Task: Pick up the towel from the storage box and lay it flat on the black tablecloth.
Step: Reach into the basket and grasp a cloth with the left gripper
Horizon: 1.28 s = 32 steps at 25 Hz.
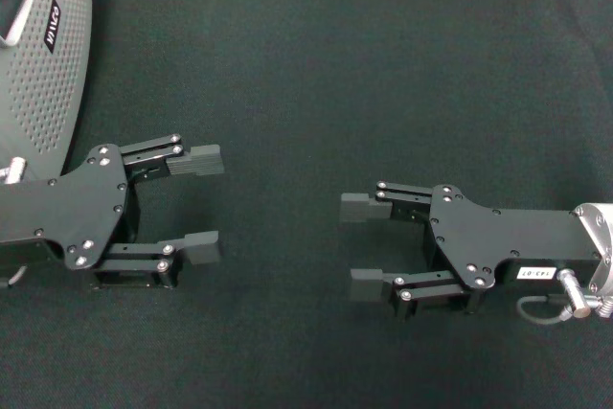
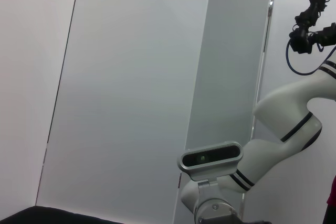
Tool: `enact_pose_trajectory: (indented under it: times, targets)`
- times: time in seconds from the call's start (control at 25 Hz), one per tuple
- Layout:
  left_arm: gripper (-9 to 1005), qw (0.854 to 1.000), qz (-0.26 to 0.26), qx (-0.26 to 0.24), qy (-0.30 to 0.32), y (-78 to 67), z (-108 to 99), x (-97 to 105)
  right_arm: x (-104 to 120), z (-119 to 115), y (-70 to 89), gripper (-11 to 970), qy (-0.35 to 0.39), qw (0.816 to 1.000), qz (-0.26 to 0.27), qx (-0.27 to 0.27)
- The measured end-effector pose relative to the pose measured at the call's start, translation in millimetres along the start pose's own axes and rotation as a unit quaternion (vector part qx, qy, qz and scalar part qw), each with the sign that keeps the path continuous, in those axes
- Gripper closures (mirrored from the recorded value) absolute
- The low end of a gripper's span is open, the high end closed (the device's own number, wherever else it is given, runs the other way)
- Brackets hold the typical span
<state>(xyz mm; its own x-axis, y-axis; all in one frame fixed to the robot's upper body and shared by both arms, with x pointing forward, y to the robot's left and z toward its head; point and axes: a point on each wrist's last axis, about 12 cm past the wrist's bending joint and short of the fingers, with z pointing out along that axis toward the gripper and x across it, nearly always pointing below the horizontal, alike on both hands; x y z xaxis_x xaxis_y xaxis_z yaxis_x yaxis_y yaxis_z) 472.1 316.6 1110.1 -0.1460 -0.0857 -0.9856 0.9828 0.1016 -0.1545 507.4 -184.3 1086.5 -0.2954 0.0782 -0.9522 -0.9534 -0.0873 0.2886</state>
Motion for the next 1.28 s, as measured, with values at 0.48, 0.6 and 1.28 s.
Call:
enact_pose_trajectory:
  times: [0.48,0.6,1.28]
  targets:
    - [170,1.000,-0.013,-0.017,-0.017,2.2,-2,-4,2,-3,1.8,146,-0.007,1.000,-0.003,0.008]
    - [169,0.996,-0.037,-0.052,-0.056,12.9,-11,-30,3,-6,1.1,146,-0.013,1.000,-0.011,0.022]
    - [220,0.880,-0.039,-0.464,0.097,32.0,-69,-175,19,-29,6.5,147,-0.042,0.993,-0.020,0.111]
